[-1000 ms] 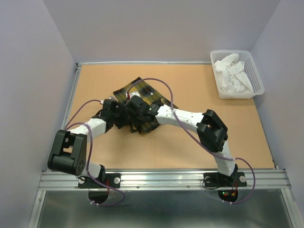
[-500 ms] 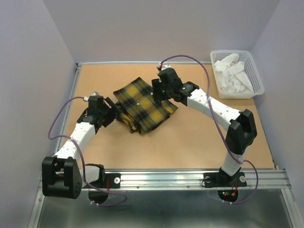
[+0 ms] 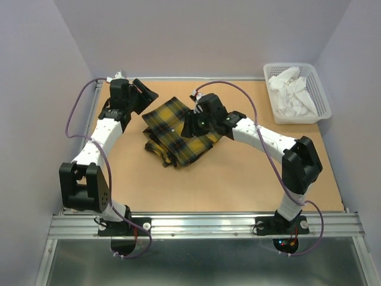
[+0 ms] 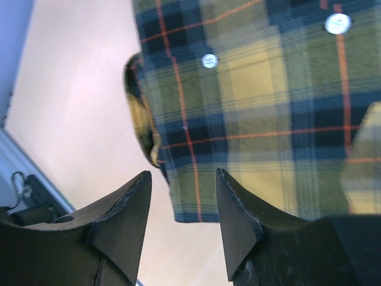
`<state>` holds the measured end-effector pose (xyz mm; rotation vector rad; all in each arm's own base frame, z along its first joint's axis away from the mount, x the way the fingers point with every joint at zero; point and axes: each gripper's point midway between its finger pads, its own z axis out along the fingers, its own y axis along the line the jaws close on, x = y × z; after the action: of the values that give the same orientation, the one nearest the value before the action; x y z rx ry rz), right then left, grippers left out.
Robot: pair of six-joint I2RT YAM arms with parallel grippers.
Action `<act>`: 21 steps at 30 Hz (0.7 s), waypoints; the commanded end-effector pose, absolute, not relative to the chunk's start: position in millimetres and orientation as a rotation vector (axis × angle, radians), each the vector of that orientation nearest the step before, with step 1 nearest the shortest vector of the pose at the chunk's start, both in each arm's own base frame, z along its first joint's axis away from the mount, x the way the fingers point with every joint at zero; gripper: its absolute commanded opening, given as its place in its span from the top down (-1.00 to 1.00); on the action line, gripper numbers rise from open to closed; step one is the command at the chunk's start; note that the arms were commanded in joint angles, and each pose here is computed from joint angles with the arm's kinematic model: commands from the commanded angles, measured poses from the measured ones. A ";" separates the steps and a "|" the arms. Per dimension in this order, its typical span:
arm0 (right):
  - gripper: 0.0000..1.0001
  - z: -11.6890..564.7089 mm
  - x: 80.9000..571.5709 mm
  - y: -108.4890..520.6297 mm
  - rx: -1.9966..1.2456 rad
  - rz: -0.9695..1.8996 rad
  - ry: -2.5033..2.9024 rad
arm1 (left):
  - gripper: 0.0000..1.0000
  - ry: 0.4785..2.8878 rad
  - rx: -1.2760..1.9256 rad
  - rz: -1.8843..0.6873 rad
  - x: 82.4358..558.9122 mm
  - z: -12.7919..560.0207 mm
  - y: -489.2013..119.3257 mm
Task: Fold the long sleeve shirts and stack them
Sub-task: Fold the shirt
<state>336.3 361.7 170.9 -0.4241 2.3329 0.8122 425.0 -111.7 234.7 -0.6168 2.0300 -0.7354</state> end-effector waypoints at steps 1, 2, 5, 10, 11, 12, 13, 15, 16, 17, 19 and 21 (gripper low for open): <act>-0.05 176.6 331.8 388.3 -0.485 1.006 2.257 | -0.31 1.957 -0.538 -0.795 458.6 254.6 -126.4; -0.05 171.4 329.0 392.6 -0.506 1.039 2.258 | -0.28 1.966 -0.530 -0.806 462.7 249.9 -130.3; -0.05 152.2 323.5 398.9 -0.558 1.081 2.284 | -0.21 2.006 -0.526 -0.799 475.7 221.0 -136.2; -0.05 114.1 310.7 405.0 -0.643 1.148 2.343 | -0.06 2.105 -0.608 -0.729 465.1 152.5 -129.7; -0.04 102.6 307.7 405.5 -0.654 1.159 2.365 | -0.02 2.101 -0.641 -0.699 461.7 145.2 -124.0; -0.04 93.8 305.7 404.8 -0.658 1.160 2.383 | -0.01 2.145 -0.683 -0.676 446.0 118.5 -120.1; -0.04 85.5 300.9 403.7 -0.670 1.168 2.396 | 0.02 2.131 -0.730 -0.680 442.6 111.5 -117.5; -0.04 69.7 295.9 400.6 -0.676 1.166 2.429 | 0.07 2.181 -0.805 -0.646 418.9 78.3 -110.4; -0.04 60.2 291.6 396.4 -0.675 1.162 2.453 | 0.11 2.177 -0.850 -0.651 414.0 71.4 -109.2; -0.04 55.9 289.9 395.2 -0.676 1.156 2.461 | 0.11 2.178 -0.877 -0.636 408.4 65.0 -105.6; -0.04 45.8 286.2 390.9 -0.676 1.142 2.484 | 0.12 2.209 -0.941 -0.601 389.2 40.9 -100.0; -0.04 35.7 283.2 385.0 -0.674 1.119 2.505 | 0.13 2.221 -0.994 -0.589 377.6 28.9 -94.0</act>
<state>285.2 386.0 43.9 -0.6279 2.5428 1.1101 391.4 -109.3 36.8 -0.8883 2.2604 -0.6409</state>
